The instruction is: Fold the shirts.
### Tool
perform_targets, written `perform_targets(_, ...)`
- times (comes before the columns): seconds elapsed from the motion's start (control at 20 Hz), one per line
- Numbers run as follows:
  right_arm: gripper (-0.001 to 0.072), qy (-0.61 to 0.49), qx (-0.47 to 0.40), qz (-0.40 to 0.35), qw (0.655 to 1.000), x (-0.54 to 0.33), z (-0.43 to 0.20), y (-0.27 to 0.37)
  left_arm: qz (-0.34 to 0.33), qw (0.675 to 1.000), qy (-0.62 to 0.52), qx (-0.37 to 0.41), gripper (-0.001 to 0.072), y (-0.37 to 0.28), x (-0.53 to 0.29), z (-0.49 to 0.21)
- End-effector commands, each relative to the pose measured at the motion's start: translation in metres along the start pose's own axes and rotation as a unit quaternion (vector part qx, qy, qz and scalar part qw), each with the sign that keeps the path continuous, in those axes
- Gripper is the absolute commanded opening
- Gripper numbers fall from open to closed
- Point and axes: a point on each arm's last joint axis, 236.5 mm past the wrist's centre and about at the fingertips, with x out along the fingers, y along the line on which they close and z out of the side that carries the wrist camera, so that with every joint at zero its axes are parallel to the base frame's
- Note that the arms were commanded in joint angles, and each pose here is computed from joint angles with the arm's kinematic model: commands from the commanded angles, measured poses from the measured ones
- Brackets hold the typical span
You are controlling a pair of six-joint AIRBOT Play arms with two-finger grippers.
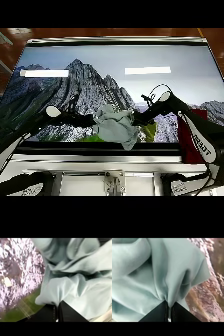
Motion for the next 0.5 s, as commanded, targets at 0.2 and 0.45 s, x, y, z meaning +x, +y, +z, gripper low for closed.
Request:
perform_targets(0.2, 0.0063, -0.213, -0.246, -0.019, 0.945, -0.166, 0.033, 0.124, -0.067, 0.947, -0.180, 0.259, 0.0036, -0.147, -0.164, 0.065)
perform_targets(0.45, 0.0063, -0.483, -0.378, -0.089, 0.785, -0.376, -0.035, 0.254, -0.093, 0.813, -0.410, 0.403, 0.0036, -0.282, -0.376, 0.063)
